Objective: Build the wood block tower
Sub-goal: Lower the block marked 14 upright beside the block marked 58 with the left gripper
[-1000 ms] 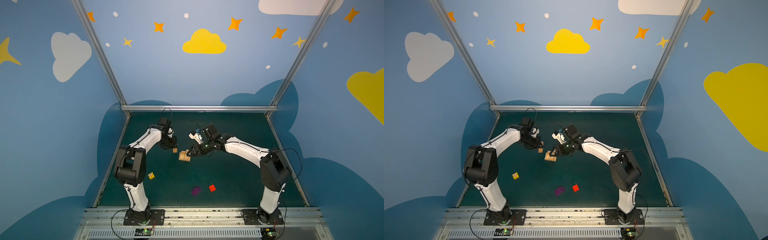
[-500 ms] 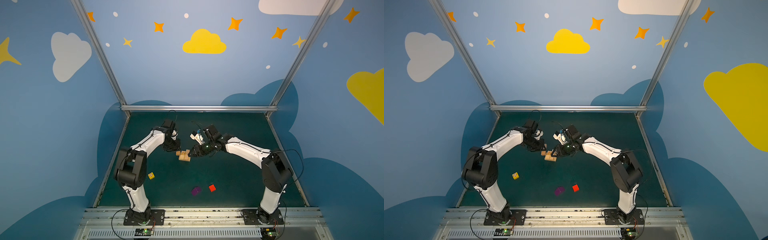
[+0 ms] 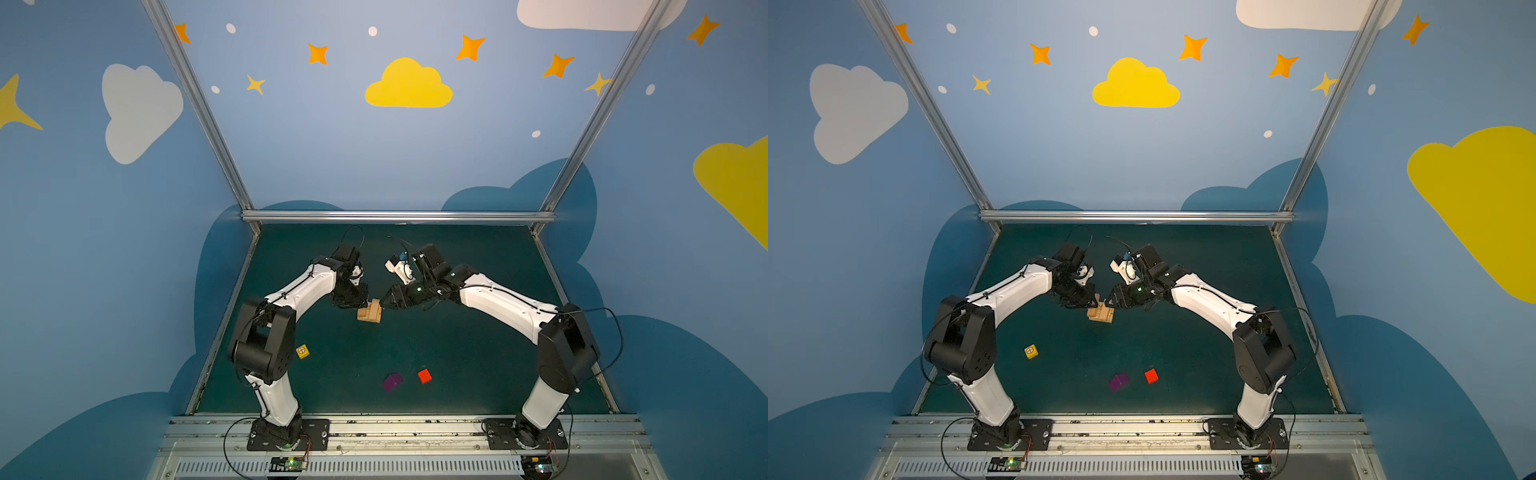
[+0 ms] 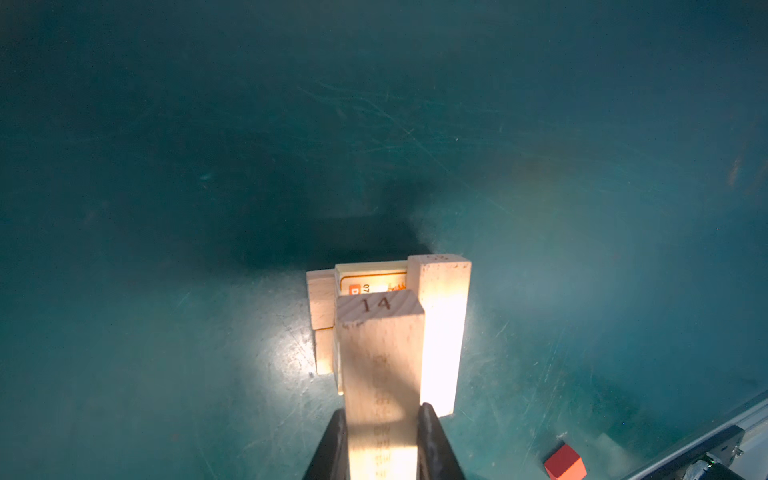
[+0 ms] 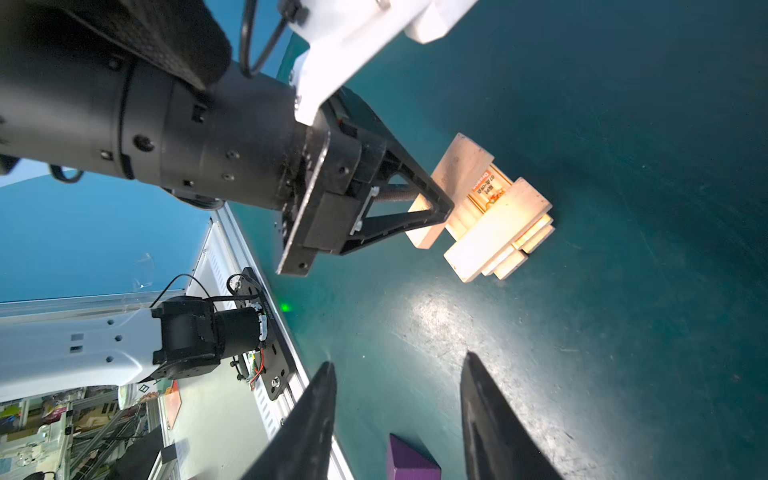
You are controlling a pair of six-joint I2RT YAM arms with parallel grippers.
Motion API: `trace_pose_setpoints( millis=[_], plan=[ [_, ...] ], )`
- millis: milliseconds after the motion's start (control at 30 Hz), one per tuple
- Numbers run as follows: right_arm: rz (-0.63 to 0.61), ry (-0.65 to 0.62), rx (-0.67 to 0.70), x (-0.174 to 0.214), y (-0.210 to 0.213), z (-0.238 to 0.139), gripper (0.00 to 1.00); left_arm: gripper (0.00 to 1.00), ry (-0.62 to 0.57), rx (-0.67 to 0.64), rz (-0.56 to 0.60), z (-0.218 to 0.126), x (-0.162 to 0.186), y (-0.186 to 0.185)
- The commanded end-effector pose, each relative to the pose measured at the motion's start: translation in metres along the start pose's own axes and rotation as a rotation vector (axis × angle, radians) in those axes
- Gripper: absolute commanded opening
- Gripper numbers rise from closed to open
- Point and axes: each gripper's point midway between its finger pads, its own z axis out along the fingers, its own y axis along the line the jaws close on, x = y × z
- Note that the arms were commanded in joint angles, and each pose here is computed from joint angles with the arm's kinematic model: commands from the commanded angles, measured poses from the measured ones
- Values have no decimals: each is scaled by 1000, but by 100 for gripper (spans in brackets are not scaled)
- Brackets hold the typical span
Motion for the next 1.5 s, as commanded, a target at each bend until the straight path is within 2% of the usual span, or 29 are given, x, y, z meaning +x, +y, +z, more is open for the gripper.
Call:
trace_pose_setpoints(
  millis=[0,867,1467],
  plan=[
    [-4,-8,14,2,1,-10,44,24,4,-14,10,-2,2,1],
    [-2,1,-10,4,2,-3,44,24,-10,-10,16,6,-11,-1],
    [3,13,-19,4,-3,4,44,26,37,-10,9,18,-9,0]
  ],
)
